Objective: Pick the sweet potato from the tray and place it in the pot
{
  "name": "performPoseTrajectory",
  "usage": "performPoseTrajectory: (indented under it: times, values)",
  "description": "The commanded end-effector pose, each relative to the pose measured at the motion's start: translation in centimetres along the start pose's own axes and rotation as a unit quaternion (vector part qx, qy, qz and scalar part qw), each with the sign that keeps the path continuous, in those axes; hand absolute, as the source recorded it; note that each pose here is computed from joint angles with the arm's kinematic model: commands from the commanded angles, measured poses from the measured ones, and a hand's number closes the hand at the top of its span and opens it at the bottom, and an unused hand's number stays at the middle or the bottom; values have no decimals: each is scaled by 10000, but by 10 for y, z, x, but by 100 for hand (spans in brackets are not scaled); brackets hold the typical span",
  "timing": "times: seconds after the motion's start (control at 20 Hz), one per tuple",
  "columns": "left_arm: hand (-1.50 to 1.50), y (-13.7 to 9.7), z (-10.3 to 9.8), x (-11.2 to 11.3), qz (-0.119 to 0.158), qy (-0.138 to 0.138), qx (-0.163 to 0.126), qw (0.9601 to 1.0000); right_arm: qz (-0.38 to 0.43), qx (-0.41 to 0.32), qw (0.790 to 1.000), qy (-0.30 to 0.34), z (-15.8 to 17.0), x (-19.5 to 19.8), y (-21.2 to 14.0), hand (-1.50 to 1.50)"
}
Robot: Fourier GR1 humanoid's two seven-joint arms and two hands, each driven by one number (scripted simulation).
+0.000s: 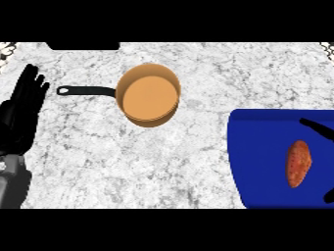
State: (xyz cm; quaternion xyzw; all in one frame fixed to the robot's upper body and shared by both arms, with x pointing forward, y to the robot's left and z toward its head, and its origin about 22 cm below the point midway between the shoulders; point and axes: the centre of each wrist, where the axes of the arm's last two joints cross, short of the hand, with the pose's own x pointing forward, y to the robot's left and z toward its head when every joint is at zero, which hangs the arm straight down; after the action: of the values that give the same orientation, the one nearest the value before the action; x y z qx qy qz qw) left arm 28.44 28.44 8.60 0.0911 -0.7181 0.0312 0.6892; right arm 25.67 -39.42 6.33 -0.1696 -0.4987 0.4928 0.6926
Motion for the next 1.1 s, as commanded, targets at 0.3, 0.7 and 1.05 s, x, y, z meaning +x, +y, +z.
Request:
performPoseTrajectory:
  times: [0.3, 0.7, 1.05]
  values:
    - [0, -9, 12, -18, 11, -44, -92, 9999, -62, -2, 10000, -20, -7, -16, 0, -150]
    - [0, 11, -23, 8, 26, -48, -28, 10000, 34, 25, 9996, 291, -38, -26, 30, -150]
    - [0, -3, 0, -5, 68, 11, -120, 9999, 734, 126, 9967, -323, -61, -25, 70, 150]
